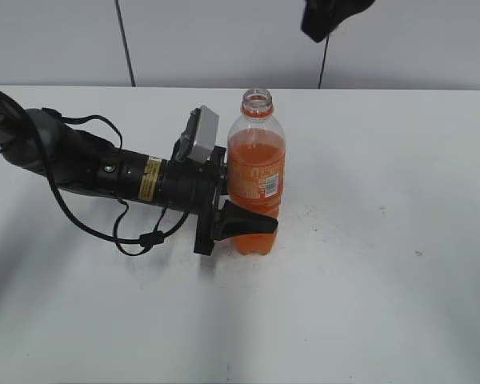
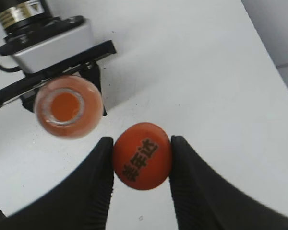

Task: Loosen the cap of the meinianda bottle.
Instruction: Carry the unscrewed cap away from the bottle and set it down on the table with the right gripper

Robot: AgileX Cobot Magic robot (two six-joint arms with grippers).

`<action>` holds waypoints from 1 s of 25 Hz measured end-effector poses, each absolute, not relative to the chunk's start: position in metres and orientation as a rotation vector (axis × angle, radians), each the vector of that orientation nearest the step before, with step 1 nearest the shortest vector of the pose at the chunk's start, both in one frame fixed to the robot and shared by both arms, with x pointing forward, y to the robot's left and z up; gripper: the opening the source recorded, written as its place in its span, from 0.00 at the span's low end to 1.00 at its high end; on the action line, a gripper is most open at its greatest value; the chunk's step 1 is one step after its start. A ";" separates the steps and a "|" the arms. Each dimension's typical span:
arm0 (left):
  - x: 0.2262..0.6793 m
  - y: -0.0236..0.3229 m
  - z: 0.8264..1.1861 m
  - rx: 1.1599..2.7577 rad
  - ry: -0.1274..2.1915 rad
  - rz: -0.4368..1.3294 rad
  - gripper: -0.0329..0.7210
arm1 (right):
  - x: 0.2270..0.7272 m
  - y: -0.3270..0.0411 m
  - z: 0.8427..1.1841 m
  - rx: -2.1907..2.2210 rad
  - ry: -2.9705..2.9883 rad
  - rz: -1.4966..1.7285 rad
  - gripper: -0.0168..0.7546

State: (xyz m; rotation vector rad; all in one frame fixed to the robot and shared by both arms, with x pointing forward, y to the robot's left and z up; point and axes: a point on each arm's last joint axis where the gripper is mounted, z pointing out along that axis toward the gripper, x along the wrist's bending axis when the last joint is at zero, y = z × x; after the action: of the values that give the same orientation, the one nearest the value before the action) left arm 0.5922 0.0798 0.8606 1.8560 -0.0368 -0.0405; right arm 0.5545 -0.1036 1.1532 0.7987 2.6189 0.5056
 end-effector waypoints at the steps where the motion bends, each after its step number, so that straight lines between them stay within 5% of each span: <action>1: 0.592 0.080 0.861 1.856 -0.038 -0.041 0.57 | 0.560 -0.117 1.150 0.911 2.599 0.503 0.38; 12: 0.591 0.080 0.861 1.853 -0.047 -0.048 0.57 | 0.556 -0.266 1.053 1.746 2.199 0.430 0.38; 19: 0.591 0.080 0.861 1.851 -0.053 -0.053 0.57 | 0.517 -0.288 0.959 1.979 2.131 0.350 0.38; 25: 0.590 0.080 0.861 1.851 -0.054 -0.054 0.57 | 0.519 -0.286 0.921 2.091 2.088 0.357 0.38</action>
State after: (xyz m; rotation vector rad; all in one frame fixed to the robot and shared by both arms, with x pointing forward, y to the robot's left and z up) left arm 0.5905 0.0798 0.8610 1.8507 -0.0540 -0.0540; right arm 0.5188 -0.2858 0.9214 2.0911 2.0879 0.3570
